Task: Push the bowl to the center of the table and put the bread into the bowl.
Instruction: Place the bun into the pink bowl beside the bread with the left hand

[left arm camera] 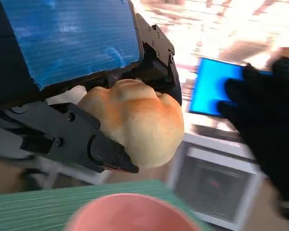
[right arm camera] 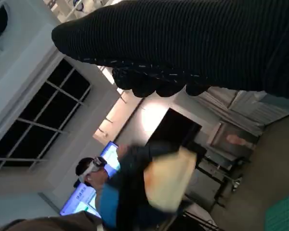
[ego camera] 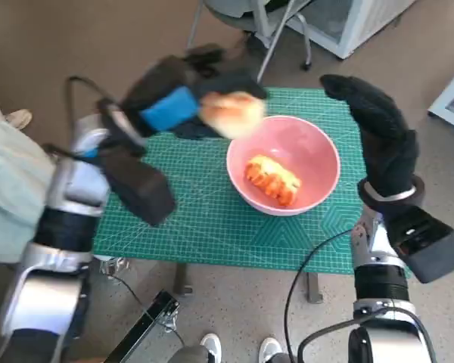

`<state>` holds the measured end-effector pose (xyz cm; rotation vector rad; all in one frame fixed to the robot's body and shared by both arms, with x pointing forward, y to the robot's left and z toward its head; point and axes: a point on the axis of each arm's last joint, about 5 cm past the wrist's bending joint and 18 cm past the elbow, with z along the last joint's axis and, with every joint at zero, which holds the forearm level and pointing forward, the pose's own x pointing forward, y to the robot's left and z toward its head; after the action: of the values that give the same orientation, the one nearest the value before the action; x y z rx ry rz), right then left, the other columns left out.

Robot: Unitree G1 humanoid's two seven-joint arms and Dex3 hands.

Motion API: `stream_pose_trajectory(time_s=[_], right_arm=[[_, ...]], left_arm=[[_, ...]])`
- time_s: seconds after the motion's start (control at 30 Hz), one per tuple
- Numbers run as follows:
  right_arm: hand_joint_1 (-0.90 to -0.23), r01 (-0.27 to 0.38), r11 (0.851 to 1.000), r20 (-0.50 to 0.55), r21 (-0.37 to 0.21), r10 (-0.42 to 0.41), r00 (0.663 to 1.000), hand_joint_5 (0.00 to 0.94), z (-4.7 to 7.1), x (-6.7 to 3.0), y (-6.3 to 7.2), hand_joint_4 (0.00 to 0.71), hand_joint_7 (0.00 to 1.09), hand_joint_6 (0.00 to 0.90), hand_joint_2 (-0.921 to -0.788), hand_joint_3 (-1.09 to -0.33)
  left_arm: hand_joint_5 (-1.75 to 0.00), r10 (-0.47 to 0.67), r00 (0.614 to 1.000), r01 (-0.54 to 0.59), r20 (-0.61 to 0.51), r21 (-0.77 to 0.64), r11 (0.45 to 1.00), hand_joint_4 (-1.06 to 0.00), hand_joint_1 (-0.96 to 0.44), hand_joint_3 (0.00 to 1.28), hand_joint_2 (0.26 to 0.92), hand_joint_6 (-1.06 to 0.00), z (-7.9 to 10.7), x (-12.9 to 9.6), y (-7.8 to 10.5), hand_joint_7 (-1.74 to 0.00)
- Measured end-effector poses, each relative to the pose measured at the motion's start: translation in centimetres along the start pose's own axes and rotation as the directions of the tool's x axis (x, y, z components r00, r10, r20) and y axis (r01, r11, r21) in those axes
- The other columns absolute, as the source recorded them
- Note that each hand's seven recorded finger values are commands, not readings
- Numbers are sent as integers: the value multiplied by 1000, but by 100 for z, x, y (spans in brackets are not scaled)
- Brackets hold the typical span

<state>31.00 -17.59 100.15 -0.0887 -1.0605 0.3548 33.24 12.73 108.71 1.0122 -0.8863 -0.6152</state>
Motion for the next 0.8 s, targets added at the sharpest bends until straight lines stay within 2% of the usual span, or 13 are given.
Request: stream_pose_trajectory(time_s=[0.03,0.07,0.1,0.13,0.17,0.23,0.3,0.4,0.5,0.6,0.8], right_arm=[[-529,0,1000,1,0,0,1000,2,0,0,0,348,799,23,-921,-653],[-530,1,1000,1,0,-1,1000,2,0,0,0,348,800,23,-921,-653],[-531,1,1000,1,-1,-1,1000,2,0,-1,-1,348,800,23,-921,-653],[-532,1,1000,1,-1,-1,1000,2,0,-2,-1,348,801,23,-921,-653],[-533,1,1000,1,-1,-1,1000,2,-1,-3,-1,348,801,22,-921,-653],[-534,2,1000,0,-1,-2,1000,2,0,-4,-2,348,801,21,-921,-653],[-537,2,1000,1,-2,-2,1000,1,0,-4,-3,346,801,20,-921,-652],[-543,3,1000,1,-3,-3,1000,0,1,-5,-8,345,801,20,-921,-650],[-539,3,1000,1,-7,-3,1000,0,6,-6,-22,344,801,20,-921,-650],[-536,2,1000,3,-14,-2,1000,0,15,-8,-39,342,800,20,-921,-651],[-534,3,1000,9,-23,-3,1000,0,33,-5,-62,341,799,19,-921,-653]], left_arm=[[-1285,-3,1000,3,4,-7,1000,-573,0,86,920,-702,-2,33,-37,-1098],[-1344,-12,1000,12,4,-11,1000,-511,-1,154,920,-608,-8,65,-77,-1196],[-1367,-25,1000,25,3,-22,999,-486,-1,180,920,-572,-13,100,-124,-1234],[-1152,-41,999,41,-5,-36,998,-373,-9,201,895,-439,-23,125,-167,-1120],[-761,-64,998,63,-13,-47,997,-254,-22,188,863,-302,-25,148,-207,-881],[-389,-143,988,139,-50,-74,988,-130,-28,156,822,-154,-35,187,-287,-569],[-159,-251,962,242,-104,-95,966,-53,-53,124,790,-63,-38,228,-345,-349],[-51,-372,913,351,-170,-139,926,-17,-104,100,772,-41,-45,265,-410,-261],[-16,-408,894,383,-185,-157,910,-5,-146,86,769,-42,-38,284,-434,-239],[-5,-394,902,371,-178,-150,916,-1,-186,77,779,-37,-26,292,-426,-235],[0,-300,945,282,-133,-135,950,1,-219,69,806,-72,-12,280,-414,-247]])
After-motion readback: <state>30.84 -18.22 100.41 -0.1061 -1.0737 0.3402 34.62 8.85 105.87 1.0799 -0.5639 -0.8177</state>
